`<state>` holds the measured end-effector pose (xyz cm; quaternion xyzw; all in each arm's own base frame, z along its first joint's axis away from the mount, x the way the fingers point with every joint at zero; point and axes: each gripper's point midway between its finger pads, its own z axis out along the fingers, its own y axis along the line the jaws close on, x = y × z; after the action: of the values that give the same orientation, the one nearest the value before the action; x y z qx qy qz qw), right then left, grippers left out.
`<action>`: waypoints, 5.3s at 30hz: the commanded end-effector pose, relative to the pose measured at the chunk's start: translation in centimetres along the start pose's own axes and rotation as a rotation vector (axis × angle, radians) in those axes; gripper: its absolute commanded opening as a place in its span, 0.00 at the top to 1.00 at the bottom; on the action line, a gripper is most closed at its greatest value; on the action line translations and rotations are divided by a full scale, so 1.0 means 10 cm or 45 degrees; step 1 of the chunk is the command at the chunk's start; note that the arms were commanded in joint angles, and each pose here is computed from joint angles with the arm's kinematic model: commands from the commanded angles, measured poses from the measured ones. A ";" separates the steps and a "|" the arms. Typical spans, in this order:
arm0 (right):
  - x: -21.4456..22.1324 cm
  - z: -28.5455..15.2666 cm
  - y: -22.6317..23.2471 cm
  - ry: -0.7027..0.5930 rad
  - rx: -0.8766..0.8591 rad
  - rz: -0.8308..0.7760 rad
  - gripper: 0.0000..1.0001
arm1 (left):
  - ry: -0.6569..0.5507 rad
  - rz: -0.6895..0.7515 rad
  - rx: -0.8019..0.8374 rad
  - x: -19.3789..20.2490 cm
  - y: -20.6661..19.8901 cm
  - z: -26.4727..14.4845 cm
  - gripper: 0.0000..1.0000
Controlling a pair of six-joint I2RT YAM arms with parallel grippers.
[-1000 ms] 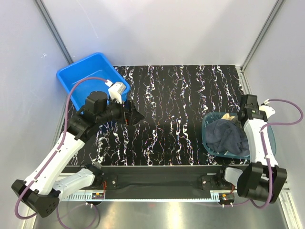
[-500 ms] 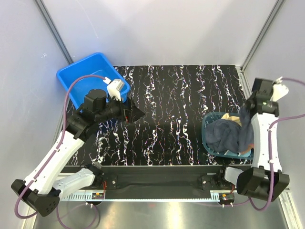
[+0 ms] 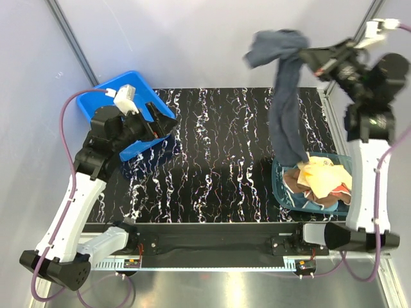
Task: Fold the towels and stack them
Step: Move the towel to the center of the board, then flatten out the crumpled towel
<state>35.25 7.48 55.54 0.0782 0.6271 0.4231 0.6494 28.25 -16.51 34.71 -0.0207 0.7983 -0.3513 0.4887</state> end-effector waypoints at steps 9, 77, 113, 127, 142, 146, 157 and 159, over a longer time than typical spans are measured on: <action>3.48 -0.07 -0.55 1.018 -0.095 0.348 0.97 | -0.029 0.069 -0.258 0.08 0.51 0.00 0.01; 3.70 -0.26 -1.68 1.102 0.700 0.037 0.56 | 0.835 -0.045 -0.281 2.57 0.74 0.59 0.89; 4.67 -0.08 -2.72 0.843 1.356 0.562 0.52 | 0.850 -0.146 -0.188 2.82 0.49 0.48 0.99; 4.26 0.64 -2.59 0.822 1.011 0.166 1.00 | 0.670 -0.125 -0.263 2.44 0.50 0.34 1.00; 4.03 0.82 -1.97 1.161 0.622 -0.049 1.00 | 0.561 -0.173 -0.018 2.19 0.13 0.16 0.82; 4.26 0.15 -2.42 1.293 0.704 -0.015 1.00 | 0.660 -0.185 0.169 2.32 -0.12 0.24 0.62; 4.19 0.01 -2.68 1.282 0.748 -0.049 0.75 | 0.547 0.145 -0.357 1.41 0.54 1.14 0.44; 4.21 0.01 -2.66 1.277 0.737 -0.023 0.74 | 0.533 0.227 -0.297 1.26 0.54 1.48 0.44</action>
<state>39.66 17.28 3.95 0.0545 0.9627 0.1969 0.1775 31.04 -25.55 17.10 0.0226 0.9248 -0.2422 0.2926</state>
